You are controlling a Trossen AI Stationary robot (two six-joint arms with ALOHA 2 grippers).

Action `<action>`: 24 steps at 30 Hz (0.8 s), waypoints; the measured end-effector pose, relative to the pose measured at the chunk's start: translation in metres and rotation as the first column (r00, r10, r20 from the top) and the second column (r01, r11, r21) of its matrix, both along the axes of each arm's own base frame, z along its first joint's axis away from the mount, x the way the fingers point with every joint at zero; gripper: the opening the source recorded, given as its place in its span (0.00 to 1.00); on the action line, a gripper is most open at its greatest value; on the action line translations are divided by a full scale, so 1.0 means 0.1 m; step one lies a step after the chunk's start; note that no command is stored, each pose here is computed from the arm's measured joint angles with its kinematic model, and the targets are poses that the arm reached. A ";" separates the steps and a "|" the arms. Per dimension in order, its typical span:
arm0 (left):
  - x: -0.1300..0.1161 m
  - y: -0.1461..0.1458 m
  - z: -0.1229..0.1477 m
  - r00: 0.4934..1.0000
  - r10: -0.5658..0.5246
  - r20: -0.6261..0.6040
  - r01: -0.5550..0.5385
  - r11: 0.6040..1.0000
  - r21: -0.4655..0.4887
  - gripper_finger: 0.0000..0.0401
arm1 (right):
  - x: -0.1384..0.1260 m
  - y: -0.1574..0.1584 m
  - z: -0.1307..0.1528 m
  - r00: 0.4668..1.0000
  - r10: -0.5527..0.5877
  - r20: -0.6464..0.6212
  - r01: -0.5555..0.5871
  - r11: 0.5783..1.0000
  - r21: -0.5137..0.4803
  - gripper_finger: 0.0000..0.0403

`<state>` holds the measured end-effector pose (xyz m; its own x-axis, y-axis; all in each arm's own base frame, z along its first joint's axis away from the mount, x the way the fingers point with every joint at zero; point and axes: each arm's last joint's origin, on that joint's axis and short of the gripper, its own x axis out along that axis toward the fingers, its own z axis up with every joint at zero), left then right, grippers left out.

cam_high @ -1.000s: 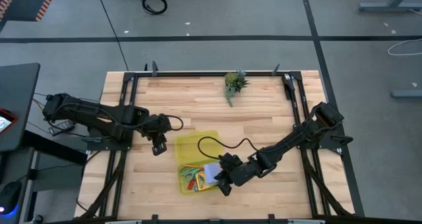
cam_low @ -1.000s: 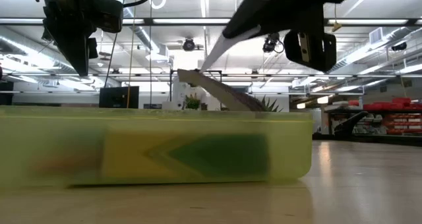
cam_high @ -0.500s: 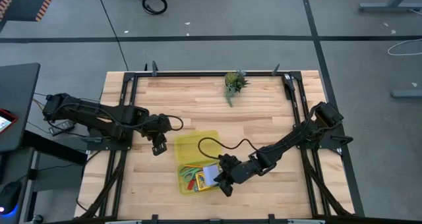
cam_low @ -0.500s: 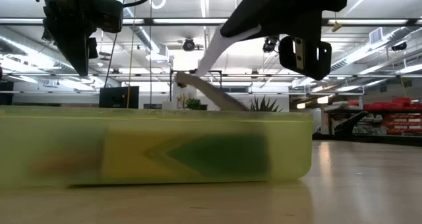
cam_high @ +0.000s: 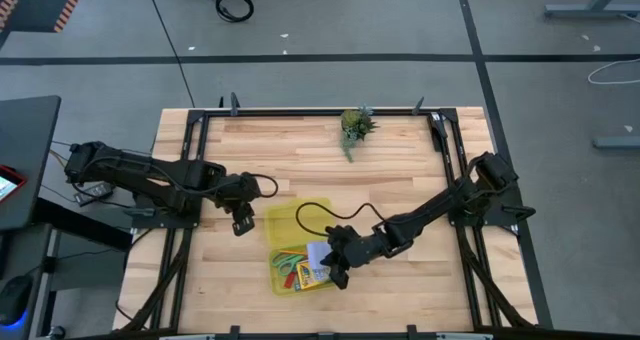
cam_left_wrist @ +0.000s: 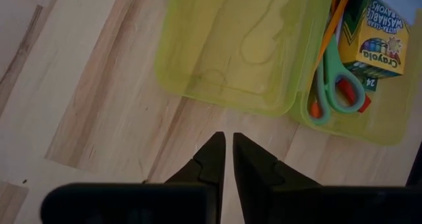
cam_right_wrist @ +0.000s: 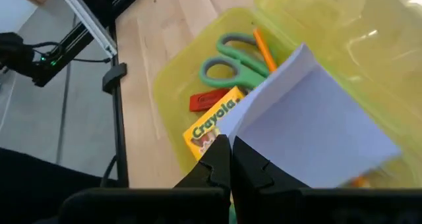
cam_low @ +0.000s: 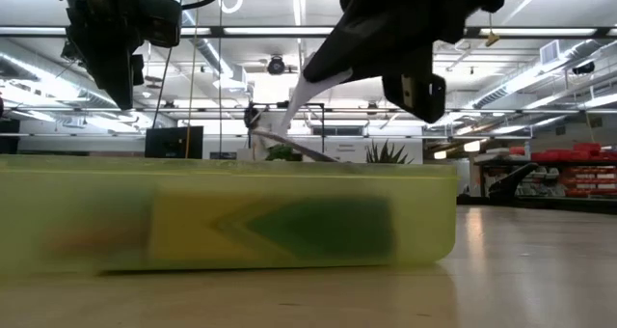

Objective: Pack school essentials
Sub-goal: Put the violet sticky notes into the yellow supply box

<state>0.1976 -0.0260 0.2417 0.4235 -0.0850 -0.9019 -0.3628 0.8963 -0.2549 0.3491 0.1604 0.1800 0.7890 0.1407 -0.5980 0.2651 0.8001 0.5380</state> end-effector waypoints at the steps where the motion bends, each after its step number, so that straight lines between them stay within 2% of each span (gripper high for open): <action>1: 0.00 0.00 0.00 1.000 0.000 0.000 0.000 1.000 0.000 0.09 | 0.02 0.00 -0.03 1.000 0.005 0.003 -0.005 1.000 -0.005 0.01; 6: 0.00 0.00 0.00 1.000 0.002 0.000 -0.002 1.000 -0.001 0.08 | 0.10 0.08 -0.30 0.995 0.097 -0.027 -0.096 0.994 0.047 0.01; 13: -0.01 0.00 0.00 1.000 0.019 -0.012 -0.020 0.999 -0.027 0.11 | 0.23 0.08 -0.42 0.998 0.048 -0.043 -0.043 0.995 0.095 0.01; 19: -0.01 0.00 0.00 1.000 0.014 -0.014 -0.015 1.000 -0.025 0.11 | 0.21 0.08 -0.44 0.996 0.006 -0.091 0.003 0.994 0.108 0.02; 24: -0.01 0.00 0.00 1.000 0.014 -0.014 -0.014 1.000 -0.025 0.10 | 0.18 0.07 -0.48 0.989 -0.018 -0.144 0.036 0.991 0.129 0.14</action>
<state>0.1966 -0.0264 0.2413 0.4119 -0.1021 -0.9055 -0.3791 0.8844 -0.2722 0.3669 0.1676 0.1324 0.7018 0.2051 -0.6822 0.3670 0.7167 0.5930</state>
